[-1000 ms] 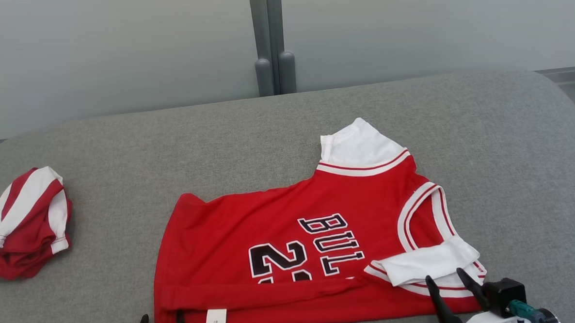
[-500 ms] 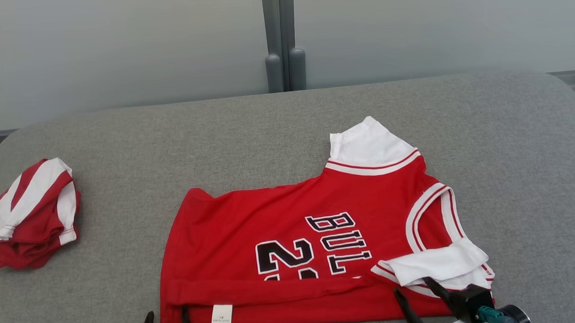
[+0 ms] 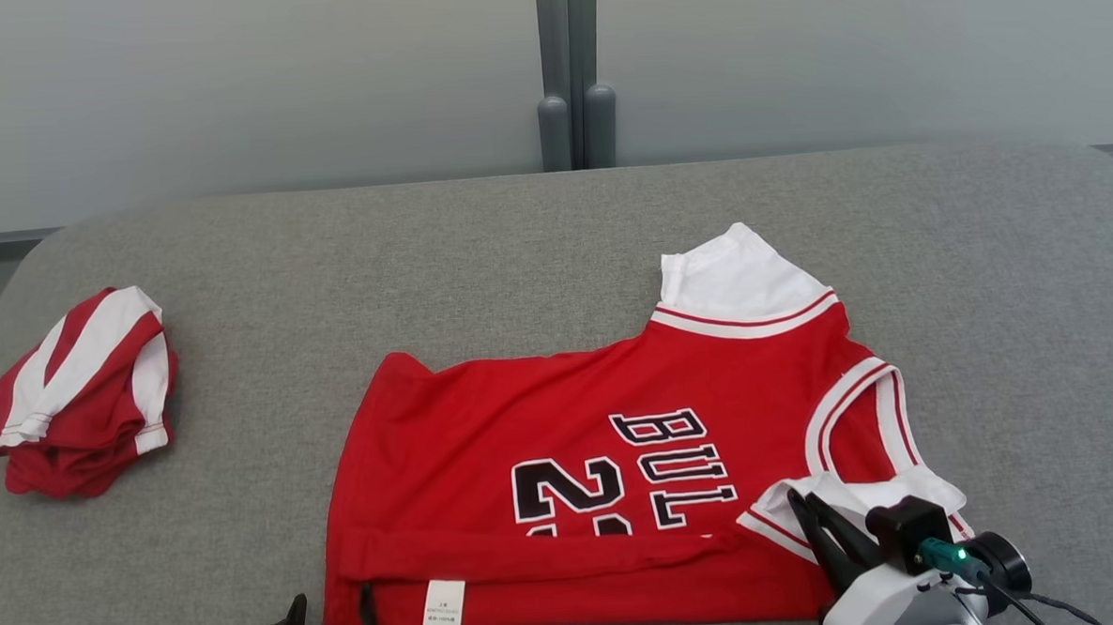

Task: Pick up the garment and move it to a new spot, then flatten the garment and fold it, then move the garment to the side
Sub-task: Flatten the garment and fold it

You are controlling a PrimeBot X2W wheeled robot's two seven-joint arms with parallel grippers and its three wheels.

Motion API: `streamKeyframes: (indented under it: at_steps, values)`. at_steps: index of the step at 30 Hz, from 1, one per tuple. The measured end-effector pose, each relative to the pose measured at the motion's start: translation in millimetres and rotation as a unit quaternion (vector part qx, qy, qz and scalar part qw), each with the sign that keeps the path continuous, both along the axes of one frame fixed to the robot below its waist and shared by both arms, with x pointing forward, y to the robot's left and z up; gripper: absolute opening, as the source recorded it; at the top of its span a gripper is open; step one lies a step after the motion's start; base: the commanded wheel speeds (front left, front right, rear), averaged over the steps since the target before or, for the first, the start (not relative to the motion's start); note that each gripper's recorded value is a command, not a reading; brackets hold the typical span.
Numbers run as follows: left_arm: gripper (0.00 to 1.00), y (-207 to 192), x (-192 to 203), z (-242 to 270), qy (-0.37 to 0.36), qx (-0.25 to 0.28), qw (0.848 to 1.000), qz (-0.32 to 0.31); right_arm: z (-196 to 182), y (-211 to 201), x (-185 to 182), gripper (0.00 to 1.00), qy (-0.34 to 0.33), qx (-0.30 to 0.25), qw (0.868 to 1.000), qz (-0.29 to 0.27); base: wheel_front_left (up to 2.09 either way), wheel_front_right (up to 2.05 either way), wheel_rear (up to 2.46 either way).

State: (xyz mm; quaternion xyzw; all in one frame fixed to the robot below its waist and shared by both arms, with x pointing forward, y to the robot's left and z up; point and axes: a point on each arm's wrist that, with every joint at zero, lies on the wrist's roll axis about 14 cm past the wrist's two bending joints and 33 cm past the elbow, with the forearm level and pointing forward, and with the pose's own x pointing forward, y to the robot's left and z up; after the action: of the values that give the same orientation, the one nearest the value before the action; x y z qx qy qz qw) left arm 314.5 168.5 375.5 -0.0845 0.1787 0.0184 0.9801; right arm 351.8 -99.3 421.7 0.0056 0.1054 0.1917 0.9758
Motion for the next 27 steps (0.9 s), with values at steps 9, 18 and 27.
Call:
streamKeyframes:
  at_steps: [9, 18, 27]
  values:
    - [1.00, -1, 0, 0, -0.001, -0.004, 1.000, 0.000, 19, 7, 46, 1.00, -0.029, -0.045, 0.998, 0.033, 0.00, 0.00, 0.00]
    - [1.00, -2, 11, 7, -0.011, -0.005, 1.000, 0.000, 48, 8, 80, 1.00, -0.069, -0.038, 0.997, 0.018, 0.00, 0.00, 0.00]
    - [1.00, -6, 19, 16, -0.027, -0.006, 1.000, -0.005, 42, -16, 56, 1.00, -0.063, -0.011, 0.998, -0.021, 0.00, 0.00, 0.00]
